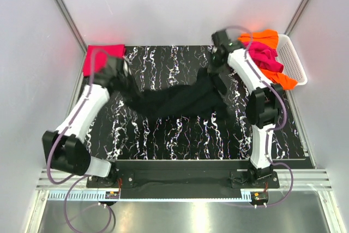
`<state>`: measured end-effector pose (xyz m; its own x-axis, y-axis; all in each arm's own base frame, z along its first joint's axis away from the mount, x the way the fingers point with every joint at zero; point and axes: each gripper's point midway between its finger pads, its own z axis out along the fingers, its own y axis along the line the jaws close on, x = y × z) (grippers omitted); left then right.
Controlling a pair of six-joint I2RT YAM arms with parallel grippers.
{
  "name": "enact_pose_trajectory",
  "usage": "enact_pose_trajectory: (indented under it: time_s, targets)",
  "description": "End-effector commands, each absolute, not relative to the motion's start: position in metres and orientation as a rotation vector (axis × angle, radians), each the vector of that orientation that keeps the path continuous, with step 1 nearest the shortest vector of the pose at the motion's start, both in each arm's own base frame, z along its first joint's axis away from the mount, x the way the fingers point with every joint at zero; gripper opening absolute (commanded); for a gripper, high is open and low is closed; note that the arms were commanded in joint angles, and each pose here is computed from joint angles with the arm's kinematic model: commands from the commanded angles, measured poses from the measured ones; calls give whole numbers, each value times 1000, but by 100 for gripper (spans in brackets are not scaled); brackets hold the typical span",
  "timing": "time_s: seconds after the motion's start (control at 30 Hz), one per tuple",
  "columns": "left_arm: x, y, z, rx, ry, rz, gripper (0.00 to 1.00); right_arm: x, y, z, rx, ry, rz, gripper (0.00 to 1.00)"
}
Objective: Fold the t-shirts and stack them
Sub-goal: Flatten the tshirt out
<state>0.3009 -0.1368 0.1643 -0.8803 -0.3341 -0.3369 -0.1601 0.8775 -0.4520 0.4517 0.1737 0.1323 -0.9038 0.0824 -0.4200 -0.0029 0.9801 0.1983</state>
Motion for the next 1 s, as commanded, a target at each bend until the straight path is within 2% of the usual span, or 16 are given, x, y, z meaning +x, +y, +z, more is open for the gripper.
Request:
enact_pose_trajectory:
  time_s: [0.0, 0.07, 0.1, 0.2, 0.23, 0.27, 0.37, 0.4, 0.43, 0.47, 0.53, 0.57, 0.6, 0.73, 0.8, 0.97]
  targets:
    - [336, -112, 254, -323, 2435, -490, 0, 496, 148, 296, 74, 2270, 253, 0]
    - [351, -106, 316, -353, 2278, -482, 0, 494, 144, 324, 69, 2233, 238, 0]
    - [348, -103, 346, -370, 2188, -500, 0, 490, 142, 367, 75, 2131, 271, 0]
    - [336, -91, 380, -397, 2073, -487, 0, 463, 136, 400, 98, 2073, 312, 0]
    - [331, -87, 379, -404, 2072, -468, 0, 441, 133, 422, 100, 2035, 336, 0]
    - [325, -85, 375, -411, 2080, -456, 0, 431, 135, 392, 110, 2131, 349, 0]
    - [297, -72, 331, -481, 2141, -400, 0, 373, 141, 377, 113, 2202, 485, 0]
    - [284, -68, 289, -508, 2229, -359, 19, 357, 144, 314, 135, 2351, 497, 1]
    - [271, -61, 281, -522, 2223, -339, 33, 324, 141, 317, 179, 2329, 566, 6]
    - [260, -58, 265, -531, 2252, -321, 49, 291, 144, 251, 212, 2506, 600, 27]
    - [233, -52, 231, -530, 2306, -299, 77, 243, 143, 227, 295, 2540, 696, 59]
    - [223, -51, 221, -529, 2327, -293, 84, 211, 138, 178, 355, 2673, 683, 80]
    - [212, -50, 202, -537, 2366, -284, 88, 194, 138, 167, 379, 2701, 711, 83]
    - [189, -56, 185, -540, 2385, -349, 88, 154, 137, 148, 470, 2696, 803, 86]
    - [189, -56, 174, -552, 2412, -341, 86, 159, 134, 150, 466, 2680, 777, 86]
    - [210, -97, 165, -388, 2512, -574, 80, 200, 131, 158, 338, 2705, 639, 87]
